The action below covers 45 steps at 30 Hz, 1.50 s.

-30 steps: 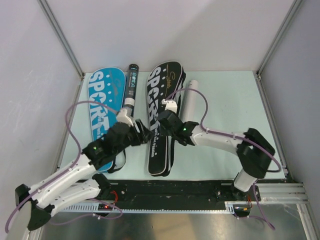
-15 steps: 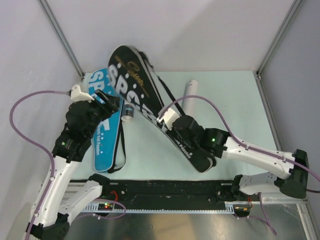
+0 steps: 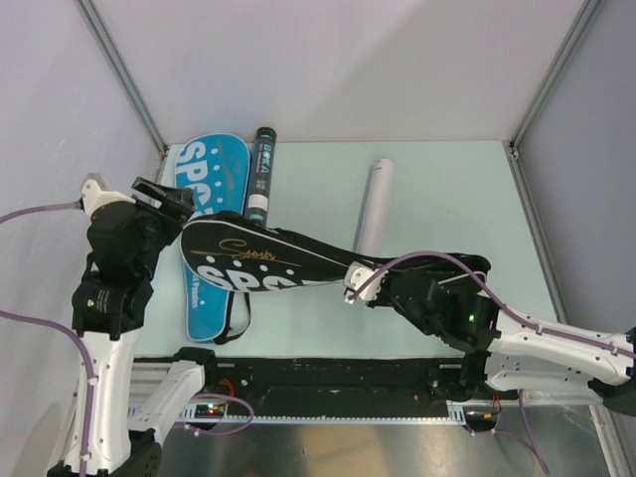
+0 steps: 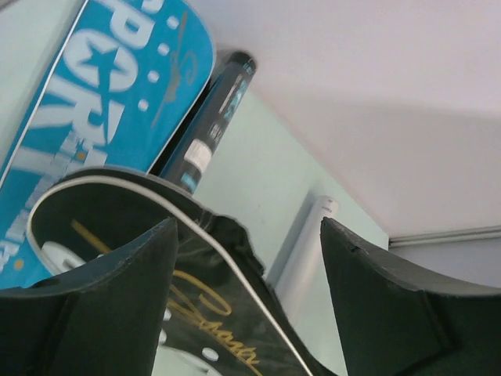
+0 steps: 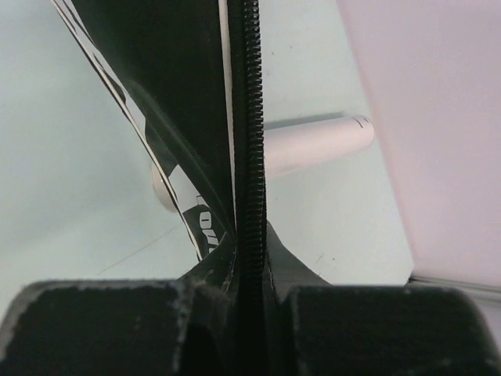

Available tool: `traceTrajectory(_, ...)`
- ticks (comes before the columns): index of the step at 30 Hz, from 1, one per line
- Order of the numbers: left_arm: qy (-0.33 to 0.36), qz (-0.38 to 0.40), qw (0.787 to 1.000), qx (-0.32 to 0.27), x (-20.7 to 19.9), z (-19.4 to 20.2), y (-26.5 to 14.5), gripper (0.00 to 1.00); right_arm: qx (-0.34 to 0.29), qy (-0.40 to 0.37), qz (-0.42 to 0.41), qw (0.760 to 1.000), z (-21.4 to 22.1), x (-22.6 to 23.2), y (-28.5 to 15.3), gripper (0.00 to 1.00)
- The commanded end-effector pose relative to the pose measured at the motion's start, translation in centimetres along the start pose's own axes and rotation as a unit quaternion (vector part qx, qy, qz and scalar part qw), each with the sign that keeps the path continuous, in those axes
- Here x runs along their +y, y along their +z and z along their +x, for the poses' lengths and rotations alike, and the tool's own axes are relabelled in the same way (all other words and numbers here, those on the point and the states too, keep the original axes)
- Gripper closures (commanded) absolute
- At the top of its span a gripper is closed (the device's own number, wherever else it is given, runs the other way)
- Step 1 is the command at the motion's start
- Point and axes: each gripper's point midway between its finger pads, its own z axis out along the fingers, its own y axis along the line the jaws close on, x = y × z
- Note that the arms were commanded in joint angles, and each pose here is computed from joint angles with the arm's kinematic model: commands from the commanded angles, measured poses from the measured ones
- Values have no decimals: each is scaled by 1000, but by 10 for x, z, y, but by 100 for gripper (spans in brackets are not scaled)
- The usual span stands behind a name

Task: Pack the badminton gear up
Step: Pick up the racket bag from the center of the board, then place the racket bag at the center of the board.

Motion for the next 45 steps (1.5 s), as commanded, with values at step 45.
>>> traceTrajectory(45,-130,-206,950,196,114,105,16,30,-101,28,115,988,11,6,-41,100)
